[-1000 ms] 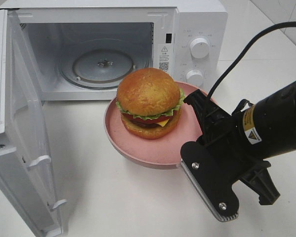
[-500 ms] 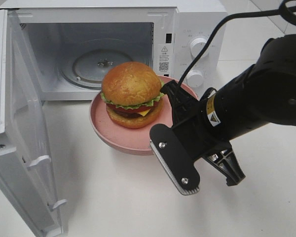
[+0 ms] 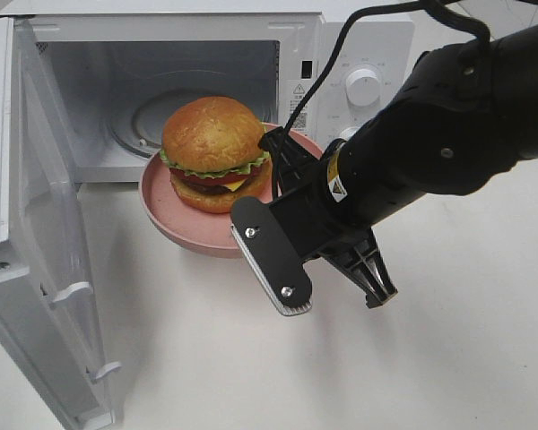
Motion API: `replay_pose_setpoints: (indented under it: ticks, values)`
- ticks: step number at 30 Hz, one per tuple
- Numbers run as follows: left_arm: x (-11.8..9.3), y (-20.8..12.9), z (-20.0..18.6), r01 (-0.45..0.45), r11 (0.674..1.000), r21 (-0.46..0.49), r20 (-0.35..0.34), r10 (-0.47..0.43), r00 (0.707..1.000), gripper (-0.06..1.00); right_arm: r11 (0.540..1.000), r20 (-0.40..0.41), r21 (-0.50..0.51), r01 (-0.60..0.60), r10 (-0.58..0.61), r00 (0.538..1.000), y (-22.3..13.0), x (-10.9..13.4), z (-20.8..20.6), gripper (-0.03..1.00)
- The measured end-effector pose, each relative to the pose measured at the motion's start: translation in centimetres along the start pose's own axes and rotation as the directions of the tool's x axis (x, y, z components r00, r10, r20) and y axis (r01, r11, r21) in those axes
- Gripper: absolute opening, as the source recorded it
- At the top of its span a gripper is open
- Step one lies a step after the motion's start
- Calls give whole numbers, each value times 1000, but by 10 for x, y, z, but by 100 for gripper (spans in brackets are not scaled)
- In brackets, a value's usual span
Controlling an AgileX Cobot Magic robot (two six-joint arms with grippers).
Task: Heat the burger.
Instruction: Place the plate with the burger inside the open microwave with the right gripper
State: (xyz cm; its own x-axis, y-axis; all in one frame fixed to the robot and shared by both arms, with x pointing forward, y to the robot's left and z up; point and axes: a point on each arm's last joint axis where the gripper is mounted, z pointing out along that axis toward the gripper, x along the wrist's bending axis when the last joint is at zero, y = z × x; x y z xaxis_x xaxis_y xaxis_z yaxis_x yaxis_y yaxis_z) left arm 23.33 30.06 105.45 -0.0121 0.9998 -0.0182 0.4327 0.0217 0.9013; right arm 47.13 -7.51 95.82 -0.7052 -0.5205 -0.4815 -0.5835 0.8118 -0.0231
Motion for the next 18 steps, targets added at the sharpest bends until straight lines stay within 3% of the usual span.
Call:
replay_pose_setpoints:
  ticks: [18]
  values:
    - [0,0,0,0,1000,0,0,0,1000,97,999,43,-6,-44,44,998,9,-45,26,6]
